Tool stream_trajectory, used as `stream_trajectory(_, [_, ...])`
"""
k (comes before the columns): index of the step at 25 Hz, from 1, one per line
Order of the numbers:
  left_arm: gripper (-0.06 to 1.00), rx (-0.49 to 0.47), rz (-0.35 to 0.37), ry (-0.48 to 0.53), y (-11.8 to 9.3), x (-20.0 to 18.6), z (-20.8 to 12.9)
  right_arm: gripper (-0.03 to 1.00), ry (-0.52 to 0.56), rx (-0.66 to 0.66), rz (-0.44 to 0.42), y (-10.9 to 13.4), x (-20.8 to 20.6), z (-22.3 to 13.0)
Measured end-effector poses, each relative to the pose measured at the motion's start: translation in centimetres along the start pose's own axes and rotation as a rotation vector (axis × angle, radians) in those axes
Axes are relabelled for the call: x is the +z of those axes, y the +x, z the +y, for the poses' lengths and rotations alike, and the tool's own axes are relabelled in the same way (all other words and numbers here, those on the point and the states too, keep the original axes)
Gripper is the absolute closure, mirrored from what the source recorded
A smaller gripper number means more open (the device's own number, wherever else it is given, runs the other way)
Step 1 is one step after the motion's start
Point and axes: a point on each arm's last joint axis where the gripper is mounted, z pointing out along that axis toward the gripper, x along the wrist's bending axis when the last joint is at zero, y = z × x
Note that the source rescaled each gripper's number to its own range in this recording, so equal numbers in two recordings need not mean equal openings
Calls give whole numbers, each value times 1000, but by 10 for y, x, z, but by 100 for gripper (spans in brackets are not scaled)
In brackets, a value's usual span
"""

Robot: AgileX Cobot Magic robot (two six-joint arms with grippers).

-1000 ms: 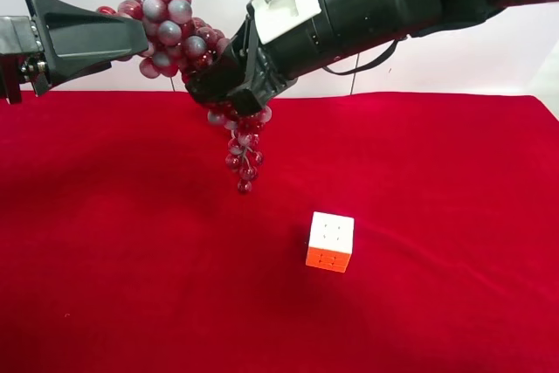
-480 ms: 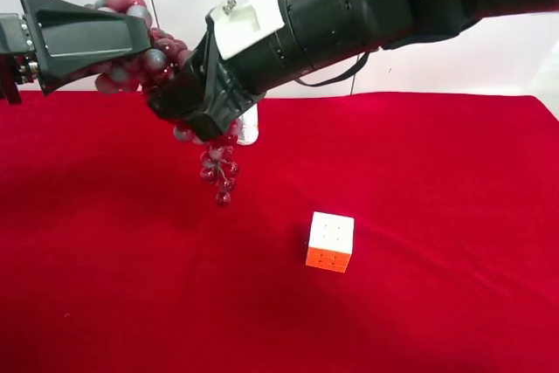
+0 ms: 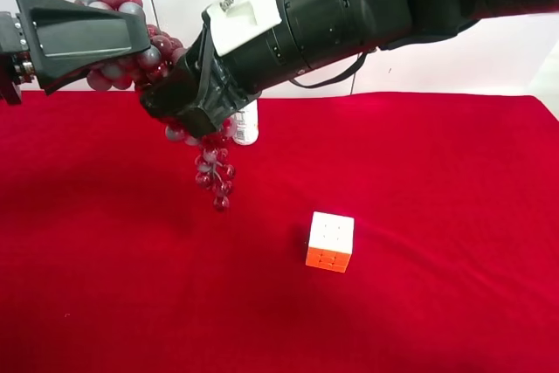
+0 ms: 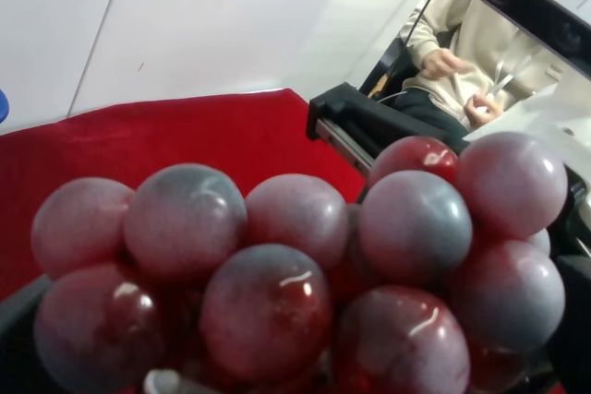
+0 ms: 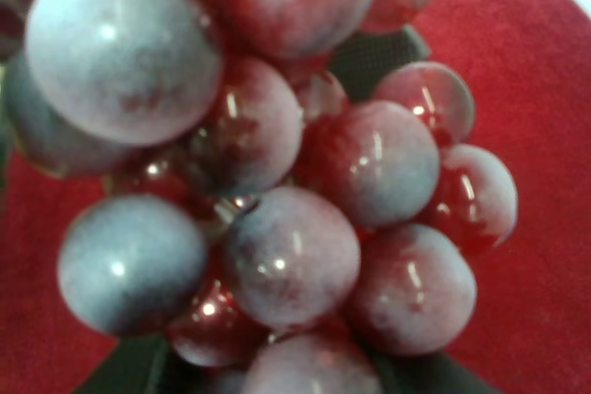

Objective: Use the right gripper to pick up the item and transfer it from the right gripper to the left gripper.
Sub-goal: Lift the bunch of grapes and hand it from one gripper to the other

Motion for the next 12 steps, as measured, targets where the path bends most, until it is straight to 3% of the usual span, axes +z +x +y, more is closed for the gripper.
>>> stream_trajectory(2, [-4, 0, -3, 0, 0, 0, 0, 96, 1, 1, 3, 0, 1, -1])
stream_trajectory(5, [7, 0, -3, 0, 0, 0, 0, 96, 3, 2, 4, 0, 1, -1])
stream_trajectory(11, [66, -1, -13, 0, -1, 0, 0, 96, 7, 7, 6, -1, 2, -2])
stream_trajectory(12, [72, -1, -13, 0, -1, 0, 0, 96, 7, 10, 5, -1, 2, -2])
